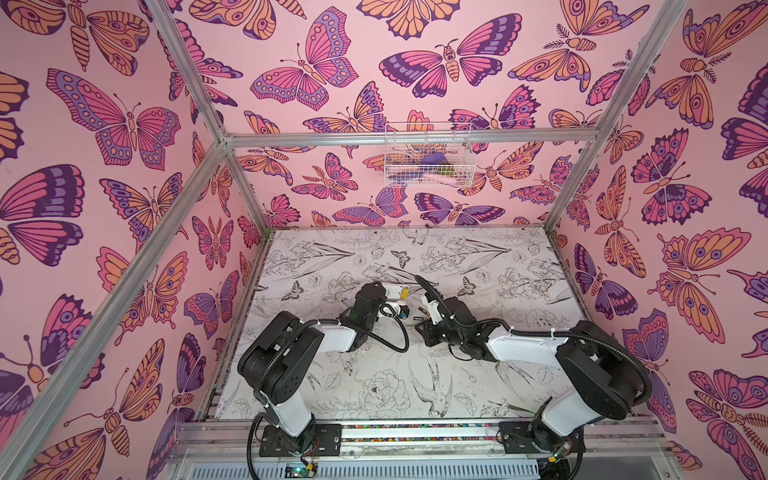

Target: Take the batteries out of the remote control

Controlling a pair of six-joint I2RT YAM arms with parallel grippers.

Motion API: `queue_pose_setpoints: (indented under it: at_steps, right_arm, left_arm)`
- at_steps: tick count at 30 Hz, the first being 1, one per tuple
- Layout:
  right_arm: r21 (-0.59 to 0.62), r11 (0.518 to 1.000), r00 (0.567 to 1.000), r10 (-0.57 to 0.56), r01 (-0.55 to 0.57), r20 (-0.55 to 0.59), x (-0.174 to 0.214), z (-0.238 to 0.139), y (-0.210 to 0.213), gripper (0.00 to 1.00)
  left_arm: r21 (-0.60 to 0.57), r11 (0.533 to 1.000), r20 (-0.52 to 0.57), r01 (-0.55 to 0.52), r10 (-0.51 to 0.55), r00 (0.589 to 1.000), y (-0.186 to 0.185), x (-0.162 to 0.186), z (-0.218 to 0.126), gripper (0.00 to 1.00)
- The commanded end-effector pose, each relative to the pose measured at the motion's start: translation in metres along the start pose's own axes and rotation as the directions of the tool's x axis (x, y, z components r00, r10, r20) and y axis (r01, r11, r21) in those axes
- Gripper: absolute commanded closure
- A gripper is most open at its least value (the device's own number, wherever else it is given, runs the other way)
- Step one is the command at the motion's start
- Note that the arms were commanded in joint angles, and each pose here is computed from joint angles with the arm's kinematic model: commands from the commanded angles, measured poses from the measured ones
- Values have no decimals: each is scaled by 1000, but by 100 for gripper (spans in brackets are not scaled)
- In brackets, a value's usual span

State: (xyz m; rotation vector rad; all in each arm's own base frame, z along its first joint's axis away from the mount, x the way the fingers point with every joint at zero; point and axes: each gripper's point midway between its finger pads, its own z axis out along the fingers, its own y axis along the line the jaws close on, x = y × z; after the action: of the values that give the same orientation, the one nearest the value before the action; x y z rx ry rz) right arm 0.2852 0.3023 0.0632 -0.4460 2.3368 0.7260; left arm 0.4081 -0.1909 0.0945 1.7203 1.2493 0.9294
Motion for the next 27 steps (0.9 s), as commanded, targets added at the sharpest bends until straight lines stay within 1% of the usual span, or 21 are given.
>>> queue_pose_setpoints:
  at_steps: [1,2,5,7,9,11,13,18,27]
  right_arm:
    - [2,1000,999,22,-21,-36,7,9,-3,100]
    - [3,1000,999,24,-24,-40,9,10,-3,100]
    - [7,1000,998,29,-29,-47,11,14,-5,100]
    - [8,999,998,34,-33,-51,12,15,-5,100]
    - [6,999,998,36,-36,-56,13,17,-5,100]
    - [5,999,998,35,-35,-58,13,18,-5,100]
    - [12,999,998,34,-33,-59,14,18,-7,100]
    - [23,999,997,29,-28,-68,17,19,-9,100]
    - [35,999,997,26,-23,-79,20,24,-12,100]
  left_arm:
    - [-149,989,27,17,-13,1000,34,-1,-3,100]
    - [-149,989,29,21,-17,999,35,-1,-3,100]
    - [-71,997,12,36,-35,999,19,2,1,100]
    - [5,1000,32,26,-26,999,-4,0,0,100]
    - [57,998,58,26,-29,998,-19,-5,-2,100]
    - [98,995,60,27,-33,998,-30,-6,-1,100]
    - [97,994,56,42,-48,997,-28,-7,0,100]
    - [54,996,12,69,-69,998,-9,-1,3,100]
    - [9,994,-29,112,-112,993,18,5,2,100]
